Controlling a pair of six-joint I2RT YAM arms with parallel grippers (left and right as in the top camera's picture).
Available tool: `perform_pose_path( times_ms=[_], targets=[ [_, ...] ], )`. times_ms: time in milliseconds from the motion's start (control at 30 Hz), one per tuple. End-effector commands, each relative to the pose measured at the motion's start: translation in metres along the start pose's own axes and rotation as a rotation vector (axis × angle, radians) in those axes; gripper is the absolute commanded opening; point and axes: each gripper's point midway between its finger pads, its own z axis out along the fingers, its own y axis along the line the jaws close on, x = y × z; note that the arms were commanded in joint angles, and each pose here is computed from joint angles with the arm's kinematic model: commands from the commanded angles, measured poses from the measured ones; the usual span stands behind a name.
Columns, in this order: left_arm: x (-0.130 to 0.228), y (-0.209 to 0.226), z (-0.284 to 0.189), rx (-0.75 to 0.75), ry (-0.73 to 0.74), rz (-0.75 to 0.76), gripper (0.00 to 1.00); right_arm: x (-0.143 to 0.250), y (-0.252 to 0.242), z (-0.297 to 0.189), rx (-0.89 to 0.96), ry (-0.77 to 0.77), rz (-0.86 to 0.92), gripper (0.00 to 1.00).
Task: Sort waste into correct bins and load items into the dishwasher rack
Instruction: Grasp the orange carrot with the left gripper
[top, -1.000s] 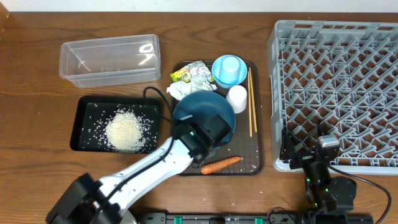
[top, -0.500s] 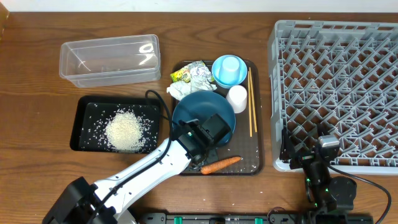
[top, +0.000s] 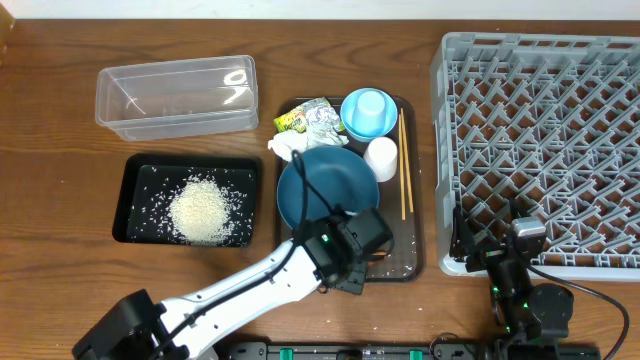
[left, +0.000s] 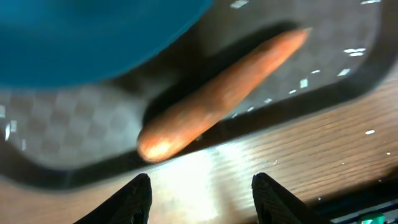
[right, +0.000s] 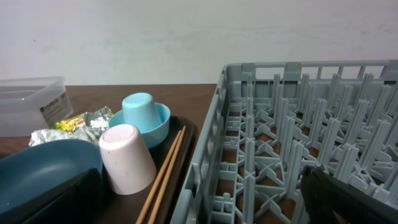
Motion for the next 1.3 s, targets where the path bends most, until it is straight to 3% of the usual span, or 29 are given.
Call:
perform_pose_path(
  times_ms=[0, 433, 667, 800, 1267],
  targets=[
    [-0.009, -0.007, -0.002, -0.013, -0.060, 0.213, 0.55, 0.001, -0.002, 0.000, 0.009, 0.005, -0.005, 0.99],
    [-0.015, -0.018, 0.001, 0.009, -0.106, 0.512, 0.54, 0.001, -0.002, 0.000, 0.009, 0.005, -0.005, 0.99],
    [-0.011, -0.014, 0.010, -0.009, -0.078, 0.570, 0.55, 0.001, -0.002, 0.000, 0.009, 0.005, -0.005, 0.99],
    [-0.008, -0.011, 0.021, -0.028, -0.041, 0.606, 0.62, 0.001, -0.002, 0.000, 0.009, 0.005, -0.005, 0.99],
    [-0.010, -0.007, 0.048, -0.064, 0.002, 0.703, 0.62, 0.001, -0.002, 0.000, 0.009, 0.005, -0.005, 0.99]
  ],
)
